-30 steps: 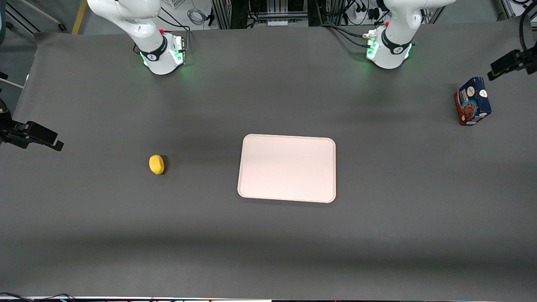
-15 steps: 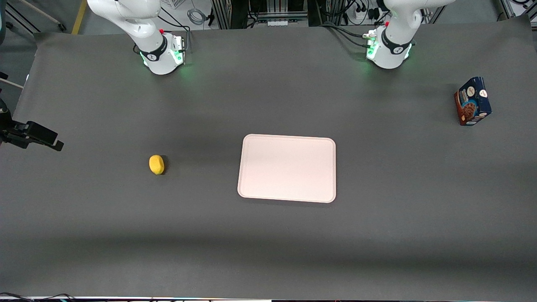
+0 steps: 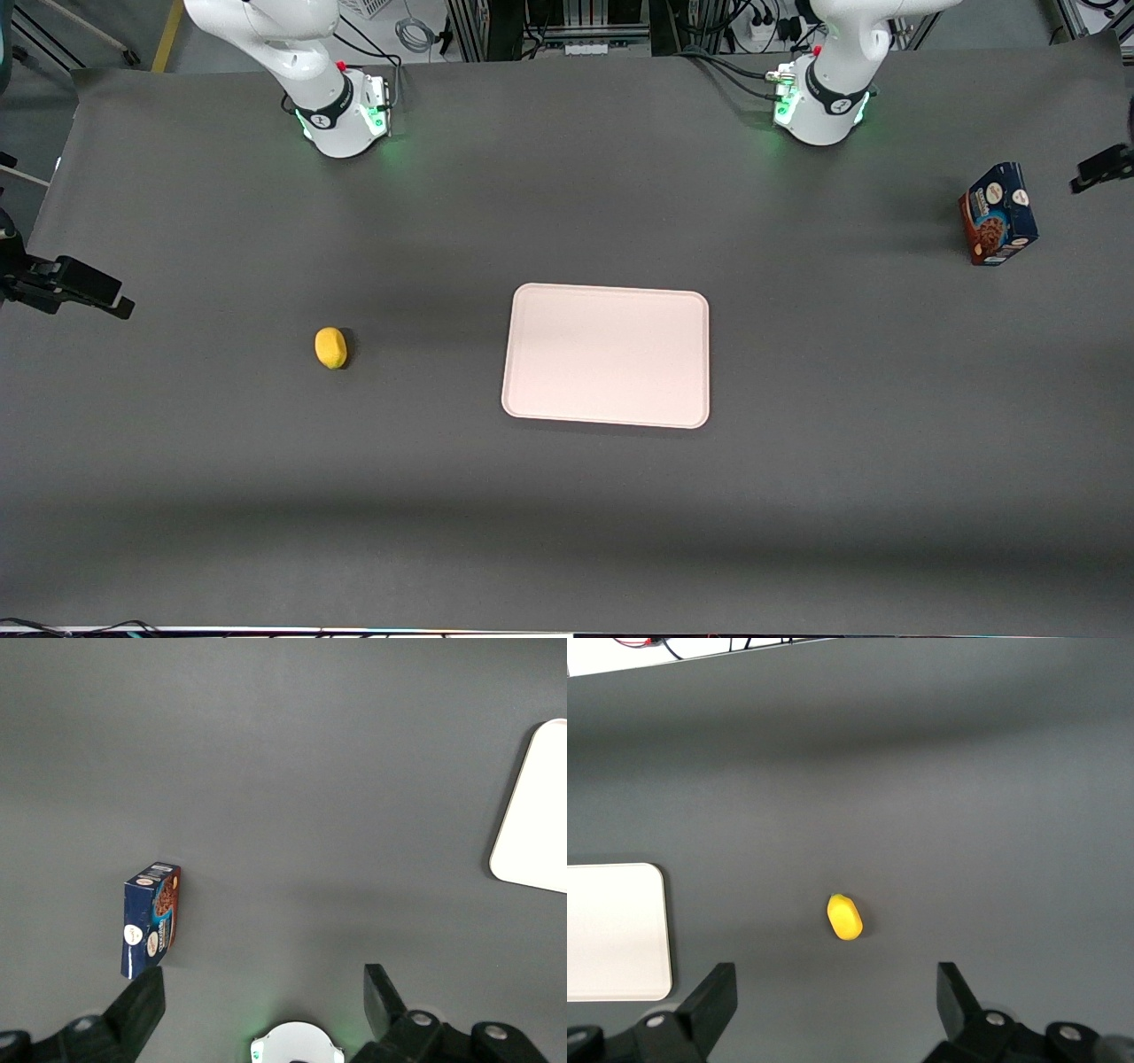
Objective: Place cookie box on tray
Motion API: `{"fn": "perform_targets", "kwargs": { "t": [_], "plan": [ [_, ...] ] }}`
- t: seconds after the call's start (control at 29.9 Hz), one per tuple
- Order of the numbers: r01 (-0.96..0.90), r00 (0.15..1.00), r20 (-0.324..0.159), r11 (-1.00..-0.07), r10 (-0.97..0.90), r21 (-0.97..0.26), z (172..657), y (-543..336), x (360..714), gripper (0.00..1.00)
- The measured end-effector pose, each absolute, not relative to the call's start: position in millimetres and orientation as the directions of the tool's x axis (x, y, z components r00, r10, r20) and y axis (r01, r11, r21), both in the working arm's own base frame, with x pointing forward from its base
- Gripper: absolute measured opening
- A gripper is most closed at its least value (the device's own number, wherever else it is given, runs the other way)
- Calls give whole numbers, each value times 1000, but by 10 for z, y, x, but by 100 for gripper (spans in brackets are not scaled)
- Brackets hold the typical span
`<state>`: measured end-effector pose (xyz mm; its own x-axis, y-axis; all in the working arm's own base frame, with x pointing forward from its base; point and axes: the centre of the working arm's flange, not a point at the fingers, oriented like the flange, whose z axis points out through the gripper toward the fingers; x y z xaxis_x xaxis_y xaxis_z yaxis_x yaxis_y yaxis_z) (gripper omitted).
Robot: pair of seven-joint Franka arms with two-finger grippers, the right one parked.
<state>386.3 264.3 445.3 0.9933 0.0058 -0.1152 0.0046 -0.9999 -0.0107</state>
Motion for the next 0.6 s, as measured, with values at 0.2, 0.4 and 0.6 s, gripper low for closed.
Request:
{"fn": "perform_targets", "kwargs": {
  "t": [0.2,0.4,0.6],
  "plan": [
    [10,992,-124,-1000,11,-13,3983,2744,3813,100],
    [24,994,-106,-1000,25,-5,3577,2762,3627,100],
    [27,994,-107,-1000,27,-3,3270,2775,3396,100]
  ]
}}
